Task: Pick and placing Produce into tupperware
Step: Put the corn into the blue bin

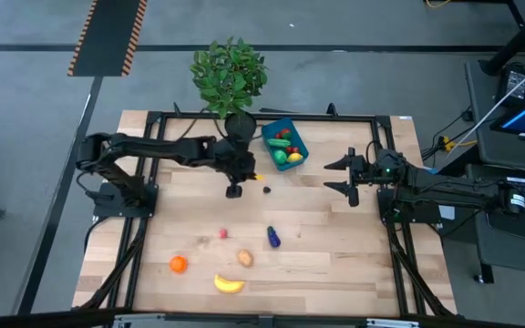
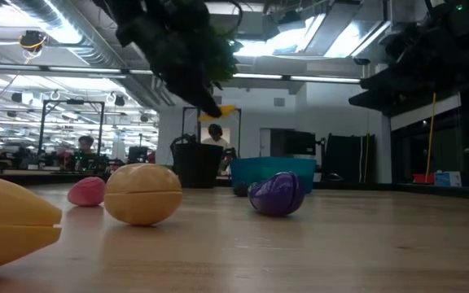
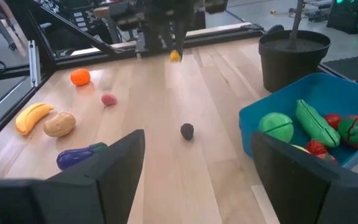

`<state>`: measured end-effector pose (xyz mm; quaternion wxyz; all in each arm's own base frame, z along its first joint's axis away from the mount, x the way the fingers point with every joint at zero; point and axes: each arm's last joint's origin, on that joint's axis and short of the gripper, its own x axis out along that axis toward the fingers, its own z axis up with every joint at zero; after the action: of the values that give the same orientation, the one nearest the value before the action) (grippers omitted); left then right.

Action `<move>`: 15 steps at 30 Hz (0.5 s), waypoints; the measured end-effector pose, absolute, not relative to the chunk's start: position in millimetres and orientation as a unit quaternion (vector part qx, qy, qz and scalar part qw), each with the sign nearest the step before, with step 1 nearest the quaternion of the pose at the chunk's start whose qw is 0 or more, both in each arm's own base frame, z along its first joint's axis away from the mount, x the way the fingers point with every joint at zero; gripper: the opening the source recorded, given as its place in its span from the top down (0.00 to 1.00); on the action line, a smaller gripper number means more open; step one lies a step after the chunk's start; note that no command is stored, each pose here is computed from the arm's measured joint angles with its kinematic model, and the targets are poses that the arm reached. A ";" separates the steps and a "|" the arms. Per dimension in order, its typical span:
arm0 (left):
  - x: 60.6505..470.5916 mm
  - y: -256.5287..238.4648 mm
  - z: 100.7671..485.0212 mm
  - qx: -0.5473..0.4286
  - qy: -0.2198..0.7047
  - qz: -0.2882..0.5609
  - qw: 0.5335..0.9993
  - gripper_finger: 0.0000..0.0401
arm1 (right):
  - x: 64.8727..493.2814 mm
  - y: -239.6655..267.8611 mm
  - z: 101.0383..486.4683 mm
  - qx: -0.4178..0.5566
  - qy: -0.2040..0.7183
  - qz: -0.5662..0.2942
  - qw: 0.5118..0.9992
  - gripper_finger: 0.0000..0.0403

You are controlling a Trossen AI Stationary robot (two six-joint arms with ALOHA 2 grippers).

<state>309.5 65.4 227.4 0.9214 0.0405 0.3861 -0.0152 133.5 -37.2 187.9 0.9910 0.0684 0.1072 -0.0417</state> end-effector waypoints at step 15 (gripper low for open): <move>291.1 58.8 198.6 0.003 0.165 -0.072 0.984 0.96 | 132.5 -37.0 181.8 0.055 0.103 -0.041 0.992 0.27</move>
<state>291.1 58.8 198.6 0.9836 0.0034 0.1654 -0.0725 132.5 -37.0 181.8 0.9923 0.0552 0.1032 -0.0411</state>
